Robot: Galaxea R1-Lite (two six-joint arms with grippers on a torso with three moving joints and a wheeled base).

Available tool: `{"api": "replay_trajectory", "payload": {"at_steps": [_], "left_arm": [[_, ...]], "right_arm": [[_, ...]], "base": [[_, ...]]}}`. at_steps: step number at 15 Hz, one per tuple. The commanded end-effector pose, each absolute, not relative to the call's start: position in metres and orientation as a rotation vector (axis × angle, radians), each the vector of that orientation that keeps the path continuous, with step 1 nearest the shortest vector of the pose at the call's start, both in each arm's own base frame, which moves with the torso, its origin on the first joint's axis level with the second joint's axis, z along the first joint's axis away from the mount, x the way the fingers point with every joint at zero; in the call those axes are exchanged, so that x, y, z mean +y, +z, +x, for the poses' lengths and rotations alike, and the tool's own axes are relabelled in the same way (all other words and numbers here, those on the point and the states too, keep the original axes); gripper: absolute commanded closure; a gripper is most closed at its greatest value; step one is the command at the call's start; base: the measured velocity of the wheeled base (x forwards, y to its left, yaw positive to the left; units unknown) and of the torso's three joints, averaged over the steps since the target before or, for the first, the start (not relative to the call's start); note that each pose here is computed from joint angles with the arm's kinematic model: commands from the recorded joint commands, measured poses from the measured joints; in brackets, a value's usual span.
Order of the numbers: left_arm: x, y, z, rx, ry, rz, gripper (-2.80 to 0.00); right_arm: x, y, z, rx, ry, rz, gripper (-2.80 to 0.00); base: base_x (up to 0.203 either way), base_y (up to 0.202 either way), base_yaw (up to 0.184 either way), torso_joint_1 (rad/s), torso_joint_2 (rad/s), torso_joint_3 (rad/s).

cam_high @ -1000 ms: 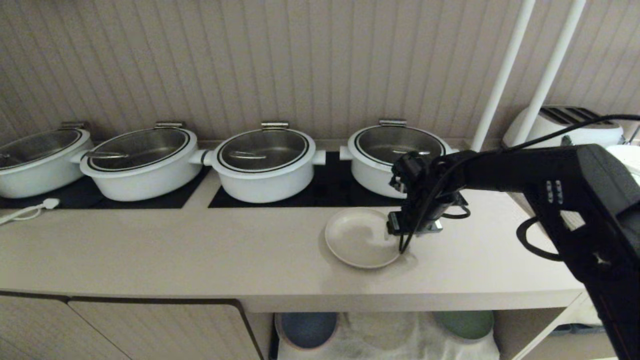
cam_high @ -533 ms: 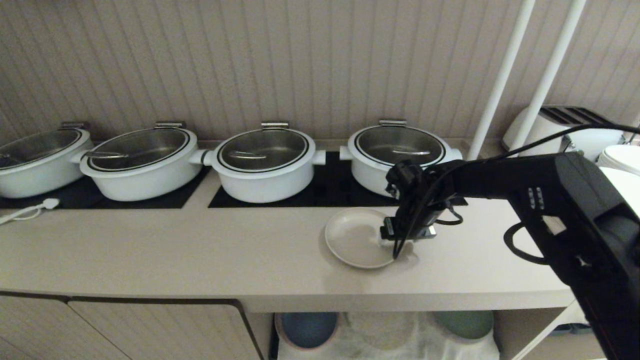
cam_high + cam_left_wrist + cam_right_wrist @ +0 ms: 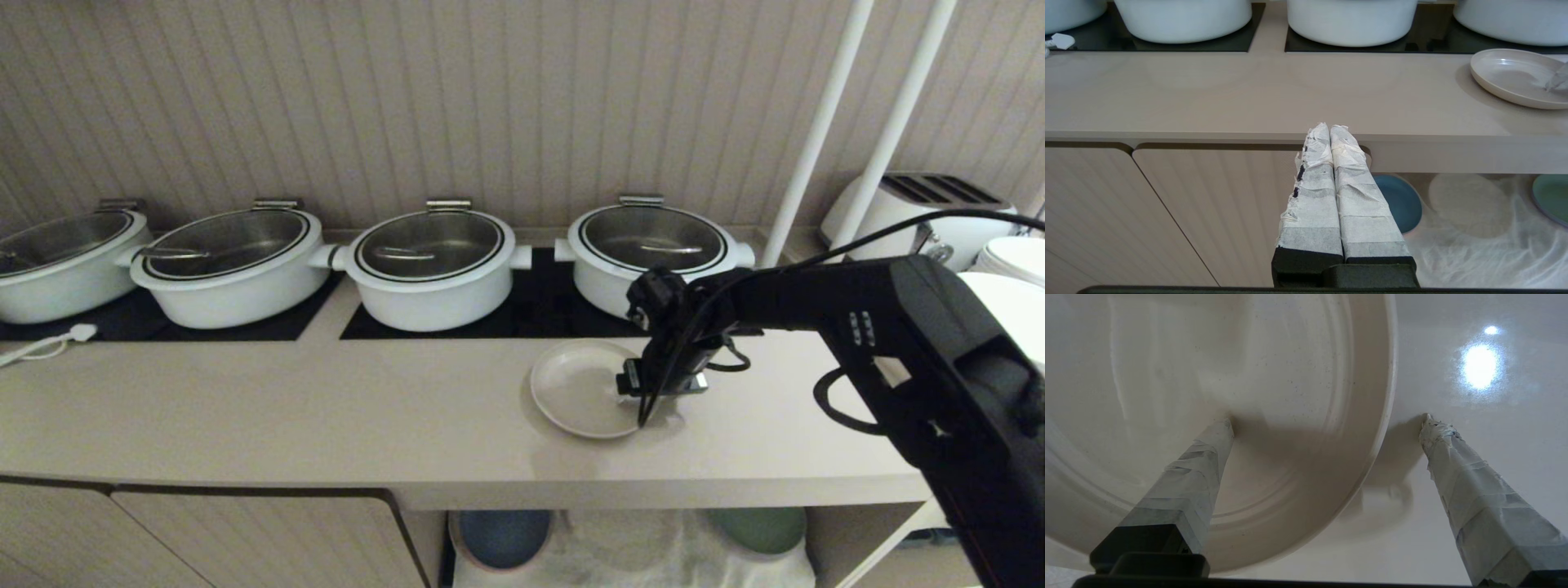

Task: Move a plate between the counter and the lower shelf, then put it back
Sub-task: Pick up the plate

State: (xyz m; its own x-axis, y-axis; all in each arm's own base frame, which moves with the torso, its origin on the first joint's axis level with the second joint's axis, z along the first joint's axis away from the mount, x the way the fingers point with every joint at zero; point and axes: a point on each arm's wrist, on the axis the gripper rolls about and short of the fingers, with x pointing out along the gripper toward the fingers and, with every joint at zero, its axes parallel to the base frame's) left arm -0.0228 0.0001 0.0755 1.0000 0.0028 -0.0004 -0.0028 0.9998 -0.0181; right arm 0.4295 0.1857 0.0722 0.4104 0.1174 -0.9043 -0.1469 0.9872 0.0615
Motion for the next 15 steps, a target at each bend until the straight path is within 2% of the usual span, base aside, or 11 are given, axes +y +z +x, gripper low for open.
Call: {"api": "replay_trajectory", "payload": {"at_steps": [1,2,3,15], "left_arm": [[0.0001,0.0755,-0.0228,0.0,0.003,-0.018,0.0],[0.0001,0.0755,-0.0228,0.0,0.003,-0.018,0.0],[0.0001,0.0755,-0.0228,0.0,0.003,-0.018,0.0],[0.0001,0.0755,-0.0228,0.0,0.003,-0.018,0.0]], "right_arm": [[0.1858,0.0706,0.4294,1.142,0.163,-0.031,-2.8],[0.1858,0.0701,0.4295,1.141,0.164,-0.031,-2.8],[0.1865,0.0704,0.4309,1.127,0.168,-0.026,0.0],[0.1867,0.0703,0.4323,1.101,0.132,-0.047,0.0]], "base": [[0.0,0.0,0.0,0.0,0.0,0.0],[0.0,0.0,0.0,0.0,0.0,0.0],[0.0,0.0,0.0,0.0,0.0,0.0],[0.0,0.0,0.0,0.0,0.0,0.0]]}}
